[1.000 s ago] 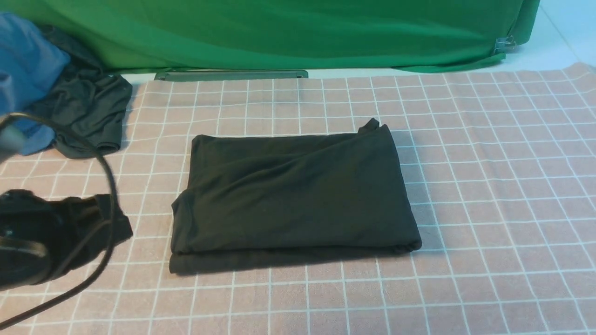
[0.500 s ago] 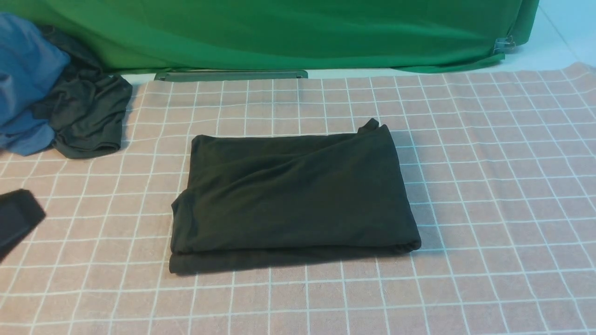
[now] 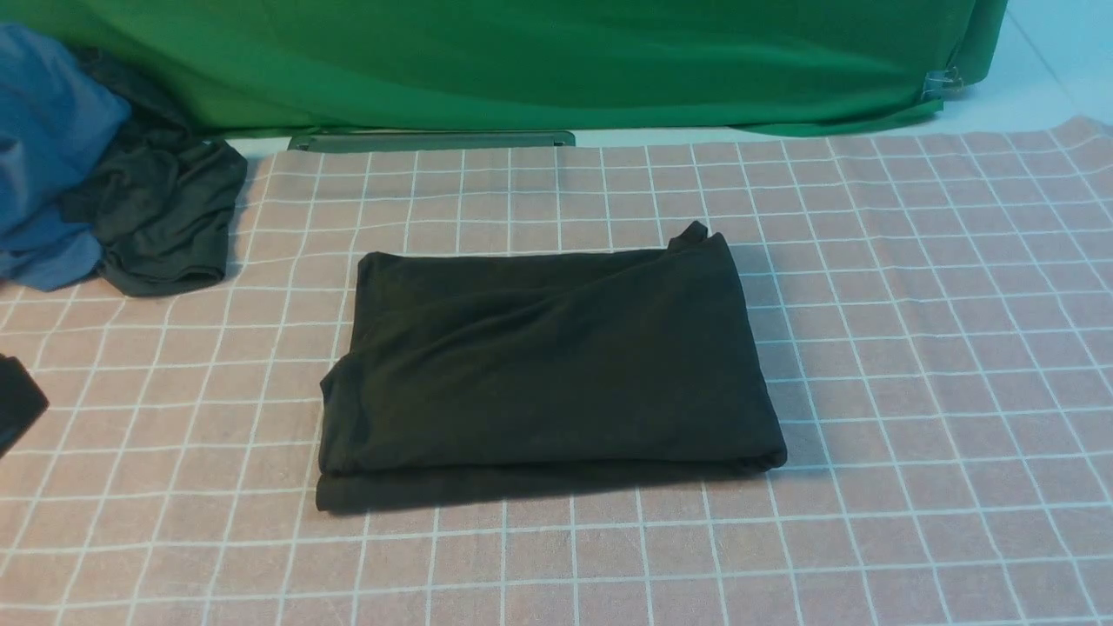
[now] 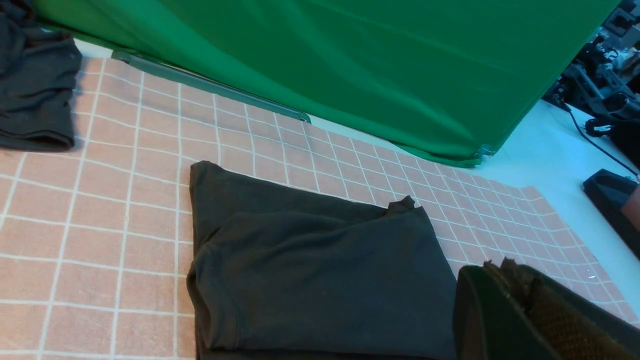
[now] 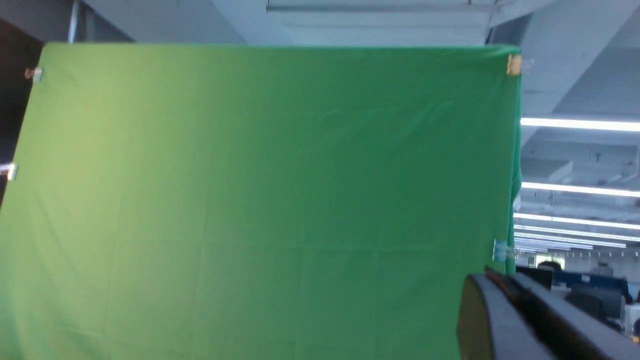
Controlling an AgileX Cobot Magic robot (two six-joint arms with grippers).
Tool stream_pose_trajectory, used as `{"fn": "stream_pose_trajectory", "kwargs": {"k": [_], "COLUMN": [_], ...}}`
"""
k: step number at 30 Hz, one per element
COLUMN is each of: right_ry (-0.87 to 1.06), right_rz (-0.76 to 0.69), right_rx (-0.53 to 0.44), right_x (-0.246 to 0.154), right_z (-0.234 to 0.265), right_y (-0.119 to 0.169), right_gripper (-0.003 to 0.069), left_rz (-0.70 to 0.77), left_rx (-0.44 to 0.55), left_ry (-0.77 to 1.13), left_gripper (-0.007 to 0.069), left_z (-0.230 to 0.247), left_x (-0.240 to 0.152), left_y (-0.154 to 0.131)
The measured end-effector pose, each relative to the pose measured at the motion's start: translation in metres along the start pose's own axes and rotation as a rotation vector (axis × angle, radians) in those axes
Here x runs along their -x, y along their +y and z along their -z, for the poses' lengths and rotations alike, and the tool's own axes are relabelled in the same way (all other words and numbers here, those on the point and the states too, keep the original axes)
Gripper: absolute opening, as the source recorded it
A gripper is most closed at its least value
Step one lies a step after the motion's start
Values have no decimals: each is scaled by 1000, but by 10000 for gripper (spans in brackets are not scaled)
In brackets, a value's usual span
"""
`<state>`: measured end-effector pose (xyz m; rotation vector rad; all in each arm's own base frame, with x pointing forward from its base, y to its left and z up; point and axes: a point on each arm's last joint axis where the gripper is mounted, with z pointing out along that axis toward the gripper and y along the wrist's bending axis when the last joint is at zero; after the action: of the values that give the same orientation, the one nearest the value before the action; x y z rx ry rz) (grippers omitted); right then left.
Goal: Fold a long-sleeved shirt over a pink coffee tablecloth.
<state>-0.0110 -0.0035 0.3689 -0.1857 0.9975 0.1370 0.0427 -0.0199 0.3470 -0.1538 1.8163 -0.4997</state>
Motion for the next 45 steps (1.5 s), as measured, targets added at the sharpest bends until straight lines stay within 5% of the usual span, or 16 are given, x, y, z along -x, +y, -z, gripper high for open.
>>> {"fn": "stream_pose_trajectory", "kwargs": {"k": [24, 33, 38, 45], "right_ry": [111, 111, 111, 111], "right_rz": [0, 0, 0, 0], "right_rx": [1, 1, 1, 1], "right_x": [-13, -13, -13, -13], "right_z": [0, 0, 0, 0], "right_y": [0, 0, 0, 0], "right_gripper": [90, 93, 108, 124], "left_rz": [-110, -174, -155, -174], "left_rx": [56, 150, 225, 226], "left_ry": [-71, -332, -266, -147], "left_gripper": [13, 13, 13, 13], "left_z": [-2, -22, -40, -42], "left_x": [-3, -74, -117, -129], "left_y": [9, 56, 81, 84]}}
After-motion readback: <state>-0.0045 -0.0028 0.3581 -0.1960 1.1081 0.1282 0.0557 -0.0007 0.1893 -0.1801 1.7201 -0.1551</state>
